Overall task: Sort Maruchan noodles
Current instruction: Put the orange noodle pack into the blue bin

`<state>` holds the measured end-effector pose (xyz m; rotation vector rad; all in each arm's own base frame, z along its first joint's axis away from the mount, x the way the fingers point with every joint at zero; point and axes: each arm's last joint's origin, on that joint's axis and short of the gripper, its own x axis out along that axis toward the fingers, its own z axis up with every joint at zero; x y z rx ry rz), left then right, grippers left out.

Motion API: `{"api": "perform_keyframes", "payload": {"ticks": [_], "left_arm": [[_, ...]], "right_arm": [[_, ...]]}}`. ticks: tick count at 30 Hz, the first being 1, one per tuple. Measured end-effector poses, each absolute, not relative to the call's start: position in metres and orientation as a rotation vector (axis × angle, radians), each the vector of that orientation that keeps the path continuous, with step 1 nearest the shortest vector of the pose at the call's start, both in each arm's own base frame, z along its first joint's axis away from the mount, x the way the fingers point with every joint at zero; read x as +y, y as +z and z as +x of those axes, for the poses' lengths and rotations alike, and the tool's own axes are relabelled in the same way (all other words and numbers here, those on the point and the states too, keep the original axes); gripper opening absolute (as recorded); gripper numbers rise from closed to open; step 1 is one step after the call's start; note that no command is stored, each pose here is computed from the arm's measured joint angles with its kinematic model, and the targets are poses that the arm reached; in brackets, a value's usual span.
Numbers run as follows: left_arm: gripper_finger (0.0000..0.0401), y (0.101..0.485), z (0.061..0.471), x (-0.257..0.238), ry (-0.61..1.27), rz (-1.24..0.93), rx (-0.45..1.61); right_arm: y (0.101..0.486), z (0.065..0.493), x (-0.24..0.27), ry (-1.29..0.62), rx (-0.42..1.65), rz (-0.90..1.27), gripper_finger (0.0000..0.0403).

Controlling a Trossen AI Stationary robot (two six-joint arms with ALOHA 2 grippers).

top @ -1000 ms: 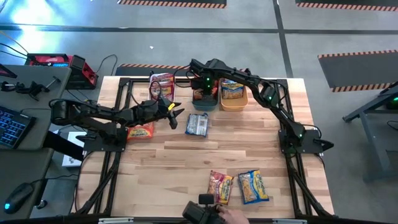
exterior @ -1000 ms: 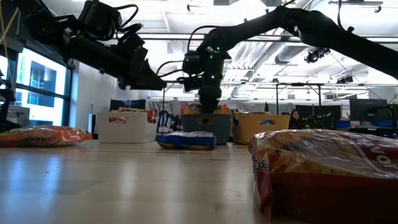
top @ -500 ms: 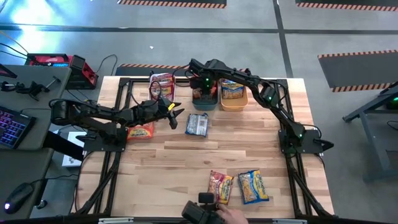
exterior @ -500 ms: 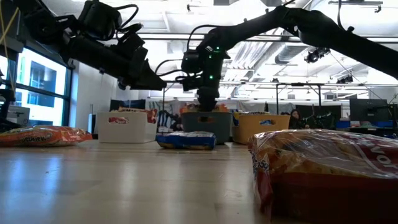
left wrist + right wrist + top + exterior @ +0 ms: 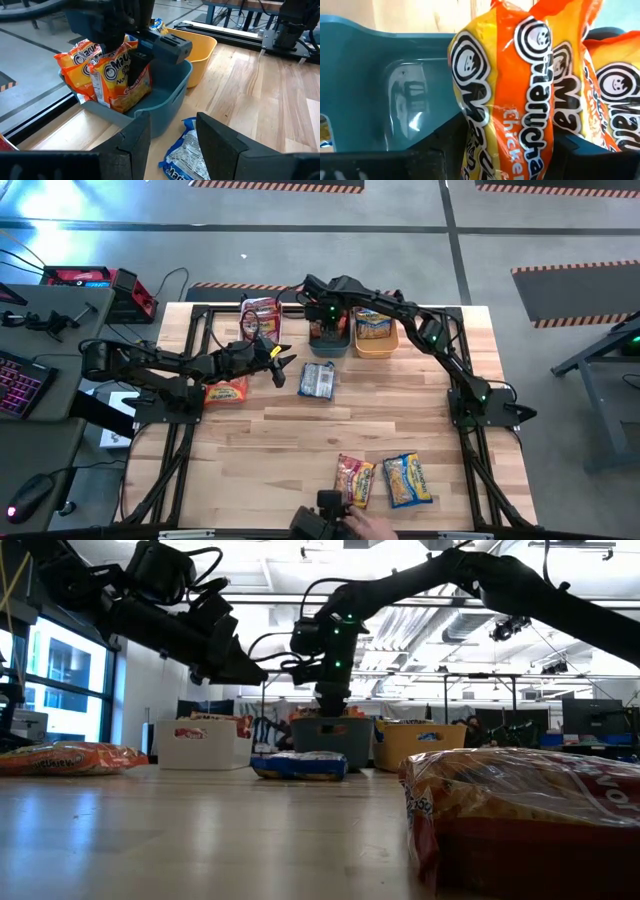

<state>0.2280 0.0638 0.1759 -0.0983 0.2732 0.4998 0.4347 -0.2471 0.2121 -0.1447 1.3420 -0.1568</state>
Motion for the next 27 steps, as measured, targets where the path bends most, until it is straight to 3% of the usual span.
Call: {"api": "perform_keyframes", "payload": {"ticks": [12,27], "left_arm": [[0.0145,0.175,0.228,0.063,0.498,-0.1,0.28],[0.0145,0.175,0.228,0.061,0.49,-0.099,0.281]], "right_arm": [[0.212,0.445,-0.229,-0.157,1.38,-0.262,0.0179],[0.212,0.444,-0.228,-0.22,1.4,-0.233,0.0179]]}}
